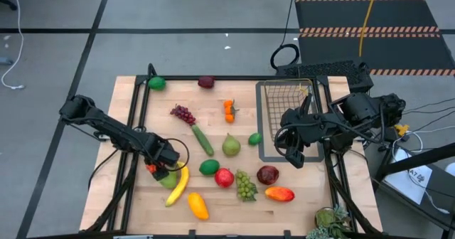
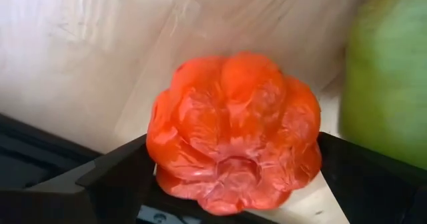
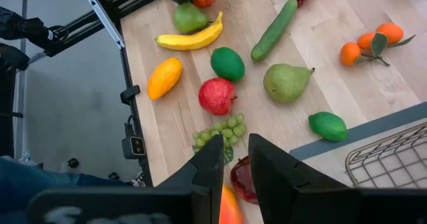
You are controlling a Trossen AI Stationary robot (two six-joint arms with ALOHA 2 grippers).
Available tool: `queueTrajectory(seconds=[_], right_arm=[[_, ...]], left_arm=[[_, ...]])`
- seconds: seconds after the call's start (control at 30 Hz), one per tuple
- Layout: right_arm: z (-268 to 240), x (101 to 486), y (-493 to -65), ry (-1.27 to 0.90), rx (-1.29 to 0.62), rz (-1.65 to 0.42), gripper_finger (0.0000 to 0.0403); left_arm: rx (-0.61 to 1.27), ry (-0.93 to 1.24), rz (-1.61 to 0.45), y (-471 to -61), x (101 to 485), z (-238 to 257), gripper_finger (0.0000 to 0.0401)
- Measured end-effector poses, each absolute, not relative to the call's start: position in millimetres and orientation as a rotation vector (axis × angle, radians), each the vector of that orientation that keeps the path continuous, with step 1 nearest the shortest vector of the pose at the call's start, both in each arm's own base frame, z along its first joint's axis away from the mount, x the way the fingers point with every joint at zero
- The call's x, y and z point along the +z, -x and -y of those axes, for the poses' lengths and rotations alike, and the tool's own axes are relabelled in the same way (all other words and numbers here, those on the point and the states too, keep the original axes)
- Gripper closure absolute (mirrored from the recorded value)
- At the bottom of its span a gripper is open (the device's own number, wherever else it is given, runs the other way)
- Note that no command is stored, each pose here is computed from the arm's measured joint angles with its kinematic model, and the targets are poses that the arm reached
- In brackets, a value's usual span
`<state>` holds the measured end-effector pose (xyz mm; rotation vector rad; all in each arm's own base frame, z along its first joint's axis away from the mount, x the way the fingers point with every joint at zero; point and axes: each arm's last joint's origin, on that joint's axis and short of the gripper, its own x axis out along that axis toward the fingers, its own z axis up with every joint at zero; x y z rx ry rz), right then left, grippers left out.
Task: Build produce basket
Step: Put the orange pumpkin into the wire basket
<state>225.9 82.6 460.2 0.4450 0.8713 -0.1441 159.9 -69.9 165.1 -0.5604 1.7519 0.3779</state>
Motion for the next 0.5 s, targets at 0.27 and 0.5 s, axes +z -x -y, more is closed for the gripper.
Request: queueTrajectory(seconds=[0.27,0.5], right_arm=[[-81.7,458.4,-223.7,-0.429,-0.155,-0.897,0.0339],[-80.7,458.4,-223.8,-0.395,-0.173,-0.885,0.0339]], left_arm=[[0.409,0.575,-1.763,-156.7,161.1,68.7,0.0018],[0.399,0.579,-1.768,-156.8,161.2,69.0,0.0062]])
